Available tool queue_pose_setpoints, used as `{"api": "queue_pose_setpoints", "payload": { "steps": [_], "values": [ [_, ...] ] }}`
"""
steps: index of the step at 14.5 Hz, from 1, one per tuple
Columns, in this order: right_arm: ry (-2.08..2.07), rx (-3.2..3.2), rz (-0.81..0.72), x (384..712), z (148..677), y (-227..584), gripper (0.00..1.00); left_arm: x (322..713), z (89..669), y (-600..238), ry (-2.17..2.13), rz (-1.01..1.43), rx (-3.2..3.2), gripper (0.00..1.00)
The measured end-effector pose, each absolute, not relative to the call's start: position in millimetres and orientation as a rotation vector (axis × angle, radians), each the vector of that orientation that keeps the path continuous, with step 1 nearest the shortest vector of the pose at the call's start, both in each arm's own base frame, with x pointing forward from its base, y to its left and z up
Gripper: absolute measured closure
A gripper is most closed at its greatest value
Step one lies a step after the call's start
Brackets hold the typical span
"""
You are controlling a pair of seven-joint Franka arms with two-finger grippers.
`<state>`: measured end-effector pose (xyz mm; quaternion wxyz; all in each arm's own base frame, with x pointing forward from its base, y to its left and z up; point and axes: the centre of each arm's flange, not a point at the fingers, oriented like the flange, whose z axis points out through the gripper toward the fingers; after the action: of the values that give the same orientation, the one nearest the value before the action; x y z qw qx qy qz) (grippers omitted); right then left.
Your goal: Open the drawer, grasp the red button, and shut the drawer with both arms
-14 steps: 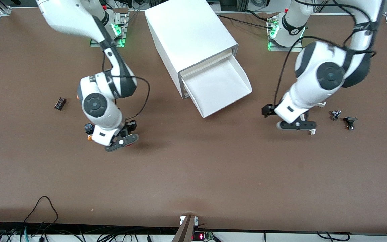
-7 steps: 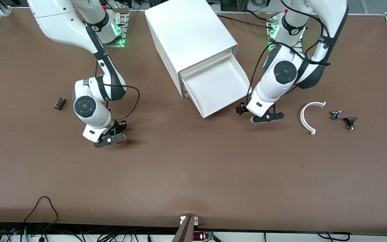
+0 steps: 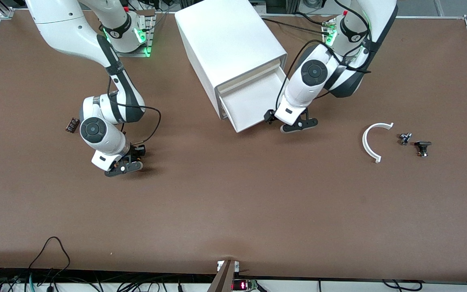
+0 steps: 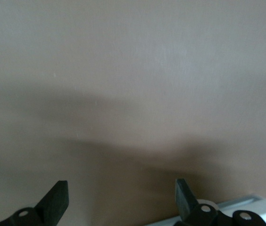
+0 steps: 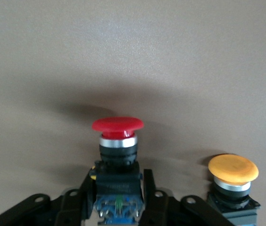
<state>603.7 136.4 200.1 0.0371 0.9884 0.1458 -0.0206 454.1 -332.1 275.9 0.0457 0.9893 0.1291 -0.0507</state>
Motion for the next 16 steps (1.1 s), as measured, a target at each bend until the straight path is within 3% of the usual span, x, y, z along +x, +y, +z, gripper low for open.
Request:
{"api": "queue_pose_setpoints", "payload": {
  "steps": [5,12,16],
  "values": [
    [0.391,3.051,-0.093,613,264,143,0.0,392,274,-382,0.212,-0.235,3.05,0.0],
    [0.227,3.095,-0.231,636,407,162,0.0,374,268,-388,0.17,-0.265,3.063,0.0],
    [0.239,3.115,-0.13,641,474,175,0.0,382,269,-379,0.201,-0.253,3.057,0.0]
  ]
}}
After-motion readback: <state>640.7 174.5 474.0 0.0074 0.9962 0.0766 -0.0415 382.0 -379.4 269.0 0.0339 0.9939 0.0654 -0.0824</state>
